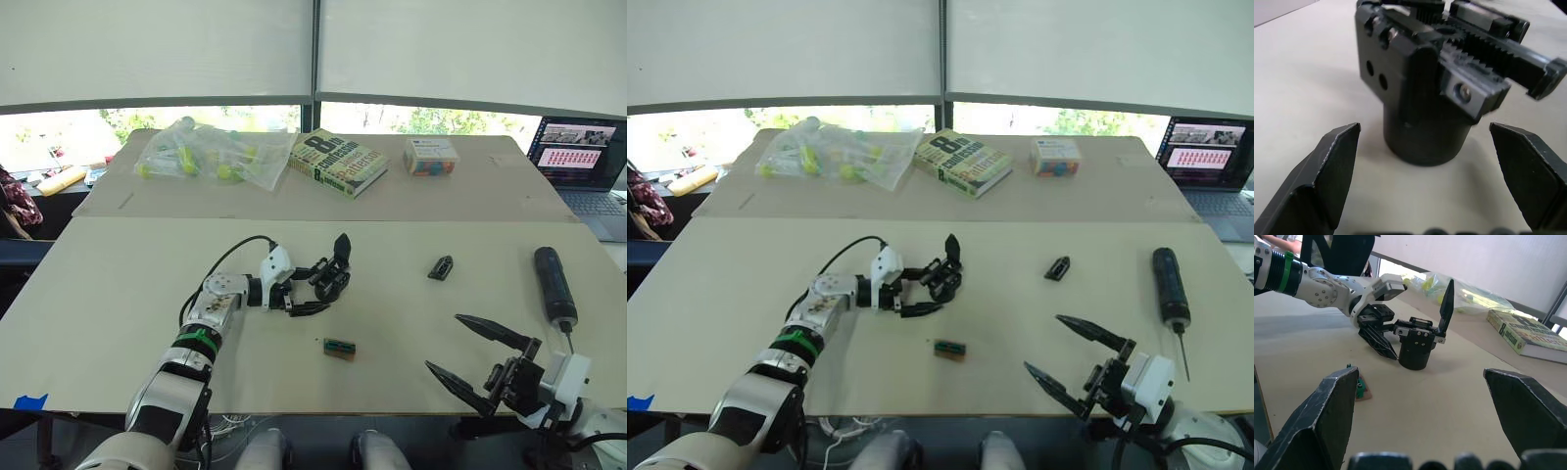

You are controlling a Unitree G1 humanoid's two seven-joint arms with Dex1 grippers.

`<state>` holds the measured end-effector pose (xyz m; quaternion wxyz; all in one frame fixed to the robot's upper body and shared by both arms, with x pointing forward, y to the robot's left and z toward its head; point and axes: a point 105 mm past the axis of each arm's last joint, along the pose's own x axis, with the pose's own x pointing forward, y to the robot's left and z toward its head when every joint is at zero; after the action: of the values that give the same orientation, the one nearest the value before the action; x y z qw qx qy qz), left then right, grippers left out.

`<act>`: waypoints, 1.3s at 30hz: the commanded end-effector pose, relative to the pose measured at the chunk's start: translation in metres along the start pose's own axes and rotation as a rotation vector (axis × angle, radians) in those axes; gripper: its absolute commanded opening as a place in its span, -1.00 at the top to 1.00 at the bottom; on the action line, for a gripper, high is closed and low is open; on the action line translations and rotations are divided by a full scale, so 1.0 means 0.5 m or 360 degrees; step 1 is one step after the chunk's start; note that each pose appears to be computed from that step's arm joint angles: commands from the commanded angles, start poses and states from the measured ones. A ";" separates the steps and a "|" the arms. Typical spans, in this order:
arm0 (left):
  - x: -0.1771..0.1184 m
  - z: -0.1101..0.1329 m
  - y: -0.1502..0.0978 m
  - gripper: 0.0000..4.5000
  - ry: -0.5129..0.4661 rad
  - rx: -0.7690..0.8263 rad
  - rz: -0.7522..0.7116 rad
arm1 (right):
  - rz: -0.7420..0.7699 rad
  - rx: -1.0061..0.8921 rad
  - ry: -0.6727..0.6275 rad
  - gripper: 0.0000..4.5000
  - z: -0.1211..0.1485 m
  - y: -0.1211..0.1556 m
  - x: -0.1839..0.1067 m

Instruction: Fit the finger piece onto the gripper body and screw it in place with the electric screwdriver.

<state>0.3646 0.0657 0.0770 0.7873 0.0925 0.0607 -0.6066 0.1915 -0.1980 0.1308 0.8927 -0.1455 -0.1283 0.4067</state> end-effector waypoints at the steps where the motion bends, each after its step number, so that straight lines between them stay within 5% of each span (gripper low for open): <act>1: 0.008 0.019 0.010 -0.88 -0.0028 0.0059 0.0013 | -0.0027 -0.0076 -0.0046 -1.00 0.020 -0.001 -0.001; 6: 0.003 0.017 0.002 -0.01 -0.0055 0.0110 0.0007 | -0.0040 -0.0077 -0.0040 -1.00 0.020 0.004 -0.004; 12: 0.006 0.056 -0.006 -0.01 -0.0235 0.0088 0.0225 | -0.0050 -0.0081 -0.0034 -1.00 0.018 0.005 -0.009; 22: 0.036 0.050 -0.059 -0.01 -0.0184 0.0009 0.0662 | -0.0015 -0.0074 -0.0042 -1.00 0.018 -0.001 -0.008; 35: 0.050 -0.002 -0.082 -0.01 -0.0043 -0.0051 0.0626 | 0.0026 -0.0070 -0.0061 -1.00 0.019 -0.009 0.008; 39: 0.045 -0.006 -0.082 -0.79 -0.0031 -0.0060 0.0615 | 0.0025 -0.0071 -0.0061 -1.00 0.019 -0.010 0.011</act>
<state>0.3337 0.0381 0.0705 0.8960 0.0867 0.0359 -0.4341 0.1952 -0.1950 0.1362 0.8858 -0.1544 -0.1438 0.4133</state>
